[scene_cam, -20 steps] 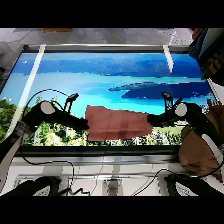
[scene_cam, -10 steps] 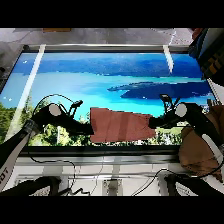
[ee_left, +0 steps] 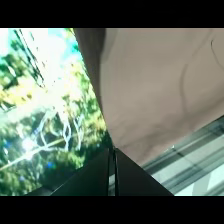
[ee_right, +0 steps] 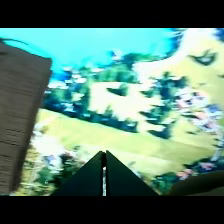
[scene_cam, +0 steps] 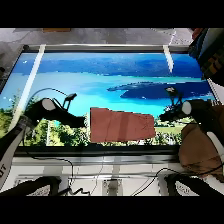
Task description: Fold the clothes and pants, and hang the long-sleeved shirts on hangers.
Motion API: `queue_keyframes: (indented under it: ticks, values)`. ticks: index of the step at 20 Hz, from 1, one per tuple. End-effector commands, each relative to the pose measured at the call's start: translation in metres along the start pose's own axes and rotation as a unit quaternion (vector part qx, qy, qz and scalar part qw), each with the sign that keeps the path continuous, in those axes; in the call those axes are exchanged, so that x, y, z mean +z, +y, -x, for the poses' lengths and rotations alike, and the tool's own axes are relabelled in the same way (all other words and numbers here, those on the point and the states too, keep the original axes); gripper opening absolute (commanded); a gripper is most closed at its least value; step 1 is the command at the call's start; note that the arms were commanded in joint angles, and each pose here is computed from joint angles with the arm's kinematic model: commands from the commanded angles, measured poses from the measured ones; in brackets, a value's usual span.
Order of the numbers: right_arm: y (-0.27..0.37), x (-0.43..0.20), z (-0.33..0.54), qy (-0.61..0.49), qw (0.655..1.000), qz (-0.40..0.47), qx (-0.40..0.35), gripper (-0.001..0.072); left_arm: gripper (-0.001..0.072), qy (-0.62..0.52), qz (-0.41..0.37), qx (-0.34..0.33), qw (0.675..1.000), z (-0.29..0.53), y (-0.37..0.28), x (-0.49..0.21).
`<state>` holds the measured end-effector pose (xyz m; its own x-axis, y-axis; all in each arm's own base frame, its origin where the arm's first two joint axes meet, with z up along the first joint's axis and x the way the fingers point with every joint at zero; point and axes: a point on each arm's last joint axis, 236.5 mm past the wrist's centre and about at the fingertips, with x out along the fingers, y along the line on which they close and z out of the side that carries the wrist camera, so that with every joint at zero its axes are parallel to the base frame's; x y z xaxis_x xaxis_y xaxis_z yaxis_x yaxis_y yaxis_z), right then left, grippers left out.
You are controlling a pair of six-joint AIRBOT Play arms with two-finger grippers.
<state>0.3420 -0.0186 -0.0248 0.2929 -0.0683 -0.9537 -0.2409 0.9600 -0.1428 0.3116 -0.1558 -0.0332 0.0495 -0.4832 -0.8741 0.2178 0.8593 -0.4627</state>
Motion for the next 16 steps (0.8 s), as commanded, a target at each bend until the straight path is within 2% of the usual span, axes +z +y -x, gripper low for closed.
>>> queue_keyframes:
  ticks: [1, 3, 6, 7, 8, 9, 10, 12, 16]
  values:
    - [-0.033, -0.018, -0.002, 0.006, 0.999, 0.019, 0.034, 0.0014, 0.0036, -0.045, 0.003, 0.008, 0.999, 0.042, 0.009, 0.028]
    - [-0.018, -0.021, -0.006, -0.011, 0.989, -0.053, 0.140, 0.0014, 0.0036, -0.067, -0.001, 0.008, 0.998, 0.056, 0.006, 0.035]
    - [0.022, -0.003, 0.009, -0.052, 0.929, -0.148, 0.335, 0.0015, 0.0036, -0.070, -0.007, 0.008, 0.998, 0.059, 0.002, 0.035]
    - [0.023, 0.001, 0.007, -0.054, 0.915, -0.176, 0.358, 0.0019, 0.0036, -0.069, -0.007, 0.007, 0.998, 0.058, 0.001, 0.035]
    - [0.020, 0.001, -0.001, -0.046, 0.909, -0.203, 0.360, 0.0108, 0.0036, -0.069, -0.007, 0.008, 0.998, 0.058, 0.001, 0.035]
    - [0.018, -0.001, -0.010, -0.032, 0.905, -0.229, 0.357, 0.0363, 0.0036, -0.069, -0.007, 0.008, 0.998, 0.058, 0.001, 0.035]
    - [0.018, -0.002, -0.018, -0.014, 0.898, -0.259, 0.355, 0.0563, 0.0036, -0.069, -0.007, 0.008, 0.998, 0.058, 0.001, 0.035]
    - [0.026, -0.011, -0.033, 0.026, 0.888, -0.284, 0.362, 0.0574, 0.0036, -0.069, -0.007, 0.008, 0.998, 0.058, 0.001, 0.035]
    - [0.061, -0.024, -0.053, 0.093, 0.870, -0.271, 0.402, 0.0580, 0.0036, -0.069, -0.007, 0.008, 0.998, 0.058, 0.001, 0.035]
